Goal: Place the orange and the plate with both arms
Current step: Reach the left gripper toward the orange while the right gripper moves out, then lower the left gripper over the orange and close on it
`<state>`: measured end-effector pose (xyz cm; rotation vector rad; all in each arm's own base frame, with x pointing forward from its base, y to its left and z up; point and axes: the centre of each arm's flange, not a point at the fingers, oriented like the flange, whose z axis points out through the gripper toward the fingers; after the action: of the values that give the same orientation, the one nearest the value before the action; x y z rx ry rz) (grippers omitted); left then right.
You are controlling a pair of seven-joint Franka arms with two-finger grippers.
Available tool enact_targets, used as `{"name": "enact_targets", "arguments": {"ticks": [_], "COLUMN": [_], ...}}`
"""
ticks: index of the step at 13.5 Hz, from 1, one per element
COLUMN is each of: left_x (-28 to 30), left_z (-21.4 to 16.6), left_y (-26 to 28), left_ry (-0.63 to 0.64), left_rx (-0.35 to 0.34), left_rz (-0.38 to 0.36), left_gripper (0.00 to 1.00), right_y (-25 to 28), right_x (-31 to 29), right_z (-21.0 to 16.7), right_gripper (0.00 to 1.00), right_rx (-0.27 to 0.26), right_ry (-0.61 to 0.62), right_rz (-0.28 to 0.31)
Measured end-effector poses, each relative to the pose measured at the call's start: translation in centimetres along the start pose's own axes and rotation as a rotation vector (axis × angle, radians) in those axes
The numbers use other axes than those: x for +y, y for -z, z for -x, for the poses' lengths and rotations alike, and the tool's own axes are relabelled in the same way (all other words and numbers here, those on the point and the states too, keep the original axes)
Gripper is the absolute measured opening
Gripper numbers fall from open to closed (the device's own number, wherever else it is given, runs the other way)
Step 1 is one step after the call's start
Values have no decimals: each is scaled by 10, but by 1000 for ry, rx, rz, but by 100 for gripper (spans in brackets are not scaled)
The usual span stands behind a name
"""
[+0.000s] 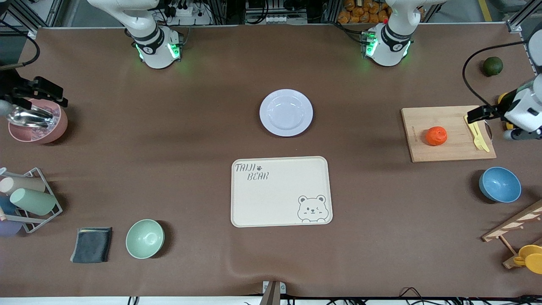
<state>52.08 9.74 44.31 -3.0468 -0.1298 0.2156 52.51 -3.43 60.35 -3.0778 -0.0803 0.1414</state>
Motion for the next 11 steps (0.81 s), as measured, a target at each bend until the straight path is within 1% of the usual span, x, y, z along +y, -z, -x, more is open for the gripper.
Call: {"name": "enact_targets", "arguments": {"ticks": [2, 4, 6, 7, 9, 11], "left_x": [-19, -28, -24, -23, -21, -20], "left_z": [4, 12, 10, 6, 0, -5], "left_y": [-51, -88, -108, -116, -133, -150], "left_ry": [38, 62, 67, 66, 65, 63], "left_rx": [43, 23, -7, -9, -13, -16], "left_rz": [9, 22, 42, 45, 47, 50], "left_gripper": [100, 100, 100, 100, 100, 100], "right_y": [-12, -24, -50, -63, -79, -81], "right_x": [-2, -7, -19, -27, -44, -47], "right_z": [-2, -5, -12, -15, -22, -25], "right_gripper": [100, 100, 100, 100, 100, 100], "right_rx": [-22, -45, -89, -113, -135, -135], "right_ry": [0, 4, 13, 23, 49, 55], "right_rz": [-25, -54, -117, -137, -139, -137]}}
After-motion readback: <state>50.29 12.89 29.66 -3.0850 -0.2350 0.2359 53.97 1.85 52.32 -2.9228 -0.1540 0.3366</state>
